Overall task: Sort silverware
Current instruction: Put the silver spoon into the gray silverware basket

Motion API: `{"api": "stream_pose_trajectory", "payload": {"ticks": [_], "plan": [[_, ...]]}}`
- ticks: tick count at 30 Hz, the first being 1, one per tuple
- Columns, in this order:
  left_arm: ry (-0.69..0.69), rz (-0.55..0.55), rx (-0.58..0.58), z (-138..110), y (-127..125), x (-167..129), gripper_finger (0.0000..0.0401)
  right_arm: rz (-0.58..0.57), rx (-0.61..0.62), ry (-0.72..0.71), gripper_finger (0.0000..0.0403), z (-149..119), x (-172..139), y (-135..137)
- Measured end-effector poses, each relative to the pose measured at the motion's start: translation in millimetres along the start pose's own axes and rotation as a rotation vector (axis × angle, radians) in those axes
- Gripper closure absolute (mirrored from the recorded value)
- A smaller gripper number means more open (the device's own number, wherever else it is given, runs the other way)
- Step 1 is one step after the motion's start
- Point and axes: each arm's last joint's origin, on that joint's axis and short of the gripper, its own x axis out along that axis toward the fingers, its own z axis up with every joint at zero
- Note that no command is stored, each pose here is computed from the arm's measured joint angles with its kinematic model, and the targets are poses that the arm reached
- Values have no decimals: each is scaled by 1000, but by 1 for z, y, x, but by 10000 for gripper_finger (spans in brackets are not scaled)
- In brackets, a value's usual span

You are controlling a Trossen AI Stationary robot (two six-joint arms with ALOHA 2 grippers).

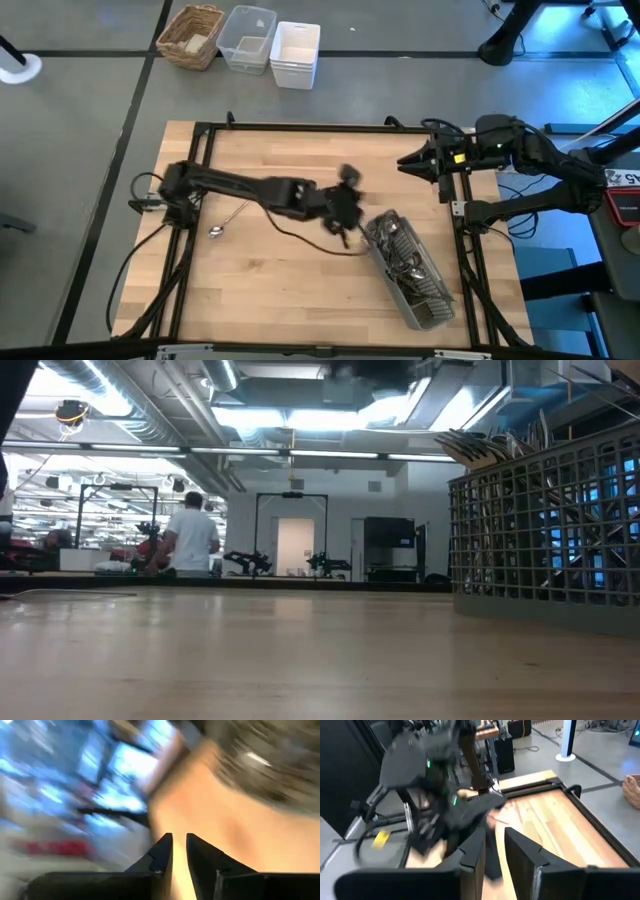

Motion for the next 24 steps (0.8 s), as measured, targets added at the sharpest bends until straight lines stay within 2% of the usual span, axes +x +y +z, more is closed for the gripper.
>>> {"api": "stream_pose_trajectory", "payload": {"ticks": [3, 6, 8, 9, 11, 13, 15, 17, 18, 21, 24], "plan": [[173, -219, -256, -34, 5, -26, 361, -4, -28, 26, 327, -3, 0, 0], [421, -423, -575, -68, 6, -52, 366, -7, -56, 43, 327, -4, 0, -1], [611, -511, -743, -85, 0, -66, 366, -7, -66, 44, 327, -4, 2, -1], [702, -537, -790, -92, -4, -73, 365, -6, -67, 42, 327, -4, 2, -1], [875, -546, -828, -102, -13, -82, 362, -7, -67, 47, 327, -4, 4, -1], [933, -541, -857, -107, -22, -85, 360, -8, -67, 50, 327, -4, 6, -2], [930, -661, -884, -112, -33, -83, 360, -10, -65, 62, 327, -5, 9, -2], [961, -815, -862, -120, -45, -83, 364, -11, -63, 67, 327, -5, 12, -2], [994, -857, -856, -125, -52, -83, 368, -12, -63, 72, 327, -5, 12, -3], [1068, -871, -855, -143, -66, -88, 381, -12, -62, 76, 327, -6, 14, -3], [1117, -875, -974, -163, -78, -97, 396, -14, -60, 84, 327, -6, 15, -3]]}}
